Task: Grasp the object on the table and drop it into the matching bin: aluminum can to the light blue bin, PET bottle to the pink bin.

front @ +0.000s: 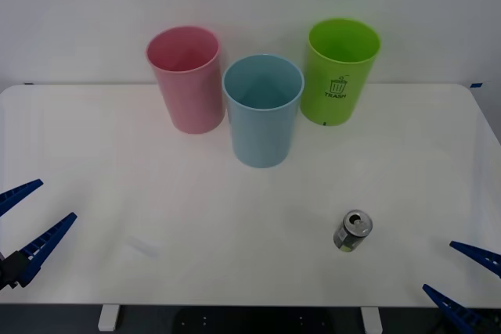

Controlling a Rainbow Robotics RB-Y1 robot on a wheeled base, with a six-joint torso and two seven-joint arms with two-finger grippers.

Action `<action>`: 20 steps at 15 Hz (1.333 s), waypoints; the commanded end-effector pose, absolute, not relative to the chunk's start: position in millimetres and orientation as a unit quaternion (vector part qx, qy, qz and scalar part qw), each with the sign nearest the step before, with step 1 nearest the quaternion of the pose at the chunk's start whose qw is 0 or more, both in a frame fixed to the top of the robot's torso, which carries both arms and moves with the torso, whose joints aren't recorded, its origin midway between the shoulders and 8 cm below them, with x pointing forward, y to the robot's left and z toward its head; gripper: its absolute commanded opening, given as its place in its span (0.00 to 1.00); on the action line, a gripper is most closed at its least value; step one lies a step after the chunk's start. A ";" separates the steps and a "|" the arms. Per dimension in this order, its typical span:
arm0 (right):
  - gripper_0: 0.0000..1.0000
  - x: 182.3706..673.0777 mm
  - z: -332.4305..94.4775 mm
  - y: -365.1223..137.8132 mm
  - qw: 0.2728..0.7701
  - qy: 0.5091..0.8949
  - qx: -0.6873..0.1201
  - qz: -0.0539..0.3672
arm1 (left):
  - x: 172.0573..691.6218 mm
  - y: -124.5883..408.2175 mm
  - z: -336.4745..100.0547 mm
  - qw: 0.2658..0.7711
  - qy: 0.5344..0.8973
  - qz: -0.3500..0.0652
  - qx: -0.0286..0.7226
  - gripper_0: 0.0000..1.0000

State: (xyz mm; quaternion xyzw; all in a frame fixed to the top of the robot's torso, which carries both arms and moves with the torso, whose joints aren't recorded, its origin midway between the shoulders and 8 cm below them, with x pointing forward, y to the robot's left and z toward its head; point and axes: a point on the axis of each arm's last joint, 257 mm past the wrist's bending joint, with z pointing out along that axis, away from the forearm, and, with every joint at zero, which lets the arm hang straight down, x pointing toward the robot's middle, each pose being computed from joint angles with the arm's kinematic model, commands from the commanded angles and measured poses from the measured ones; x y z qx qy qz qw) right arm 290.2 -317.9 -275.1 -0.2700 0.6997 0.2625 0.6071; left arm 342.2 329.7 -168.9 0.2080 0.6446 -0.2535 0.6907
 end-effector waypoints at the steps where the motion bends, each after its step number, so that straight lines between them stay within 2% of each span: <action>1: 1.00 289.9 -285.0 -310.4 0.601 0.703 -0.267 0.269 | 342.3 329.7 -168.9 0.691 0.645 -0.253 0.208 1.00; 20: 1.00 356.7 -317.9 -238.7 0.623 0.709 -0.222 0.245 | 342.3 329.7 -168.9 0.691 0.645 -0.253 0.208 1.00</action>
